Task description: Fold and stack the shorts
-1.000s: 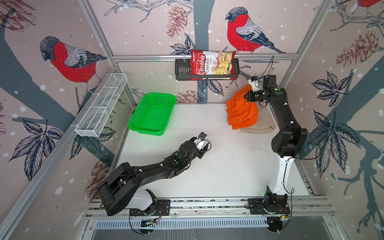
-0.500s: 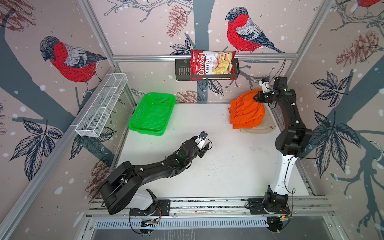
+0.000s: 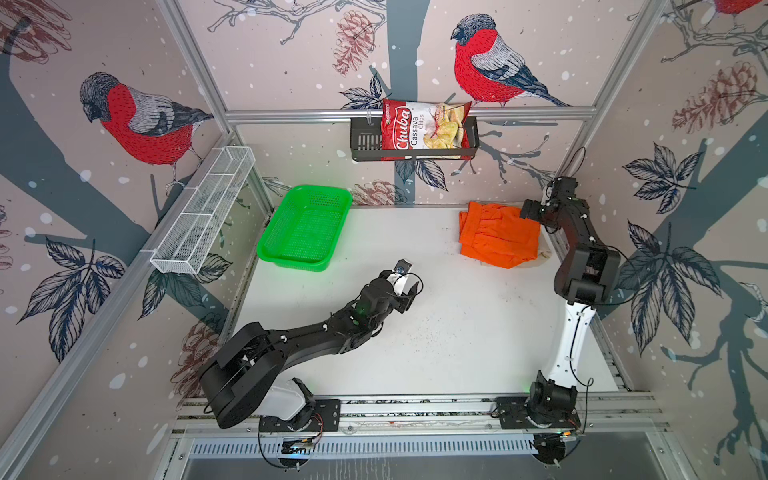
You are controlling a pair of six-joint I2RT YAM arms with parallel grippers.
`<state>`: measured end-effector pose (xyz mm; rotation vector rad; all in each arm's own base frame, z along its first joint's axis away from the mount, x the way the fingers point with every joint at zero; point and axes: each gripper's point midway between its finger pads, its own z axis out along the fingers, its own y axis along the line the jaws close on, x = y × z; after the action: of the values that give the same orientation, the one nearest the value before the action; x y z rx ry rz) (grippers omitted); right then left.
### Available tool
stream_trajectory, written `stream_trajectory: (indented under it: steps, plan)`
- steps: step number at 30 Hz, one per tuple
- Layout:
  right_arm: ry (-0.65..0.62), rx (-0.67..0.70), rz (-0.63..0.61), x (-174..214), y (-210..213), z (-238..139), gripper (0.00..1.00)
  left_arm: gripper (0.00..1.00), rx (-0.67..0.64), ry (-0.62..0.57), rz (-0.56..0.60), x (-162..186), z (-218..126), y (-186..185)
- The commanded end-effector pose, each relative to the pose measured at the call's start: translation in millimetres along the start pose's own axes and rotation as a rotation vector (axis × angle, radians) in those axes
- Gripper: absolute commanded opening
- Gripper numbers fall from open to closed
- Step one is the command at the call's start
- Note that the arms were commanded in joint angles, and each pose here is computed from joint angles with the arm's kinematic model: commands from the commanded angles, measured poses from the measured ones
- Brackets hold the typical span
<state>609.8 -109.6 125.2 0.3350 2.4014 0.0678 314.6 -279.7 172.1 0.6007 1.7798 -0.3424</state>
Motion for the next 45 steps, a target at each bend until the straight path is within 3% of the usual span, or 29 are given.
stream_trajectory:
  steps: [1, 5, 10, 15, 21, 26, 29, 34, 37, 42, 45]
  plan:
    - [-0.139, 0.084, 0.034, -32.5, -9.5, -30.3, 0.99, 0.78, -0.083, -0.033, -0.102, -9.7, -3.9, 22.7]
    - [-0.285, 0.113, 0.048, -50.1, -5.8, -84.1, 0.99, 0.88, -0.200, -0.081, -0.175, -21.6, -17.1, 57.9]
    - [-0.475, 0.085, 0.039, -51.5, 14.3, -158.4, 0.99, 0.94, -0.443, -0.125, -0.281, -14.8, -53.8, 127.5]
    - [-0.585, 0.037, -0.018, -4.5, 41.2, -202.8, 0.99, 0.96, -0.753, -0.151, -0.317, 16.3, -113.5, 195.6]
    - [-0.666, -0.040, -0.043, 72.6, 51.4, -219.1, 0.99, 0.96, -0.943, -0.201, -0.270, 51.6, -163.4, 229.2]
    - [-0.638, 0.003, -0.072, 133.6, 38.7, -204.7, 0.99, 0.97, -0.961, -0.228, -0.237, 84.8, -170.5, 236.3]
    - [-0.642, 0.016, -0.059, 162.6, 28.2, -191.1, 0.99, 0.97, -0.932, -0.232, -0.179, 75.7, -156.9, 237.0]
    - [-0.653, -0.082, -0.091, 185.0, 39.7, -171.0, 0.99, 0.97, -0.912, -0.264, -0.065, 68.0, -135.9, 241.2]
    - [-0.647, -0.080, -0.144, 183.5, 46.5, -162.4, 0.99, 0.97, -0.914, -0.326, -0.112, 73.9, -145.5, 248.2]
    - [-0.672, -0.096, -0.147, 188.0, 43.7, -156.4, 0.99, 0.97, -0.896, -0.331, -0.173, 82.1, -143.6, 262.6]
    - [-0.716, -0.099, -0.160, 195.4, 44.9, -161.0, 0.99, 0.97, -0.872, -0.239, -0.222, 92.3, -124.8, 276.9]
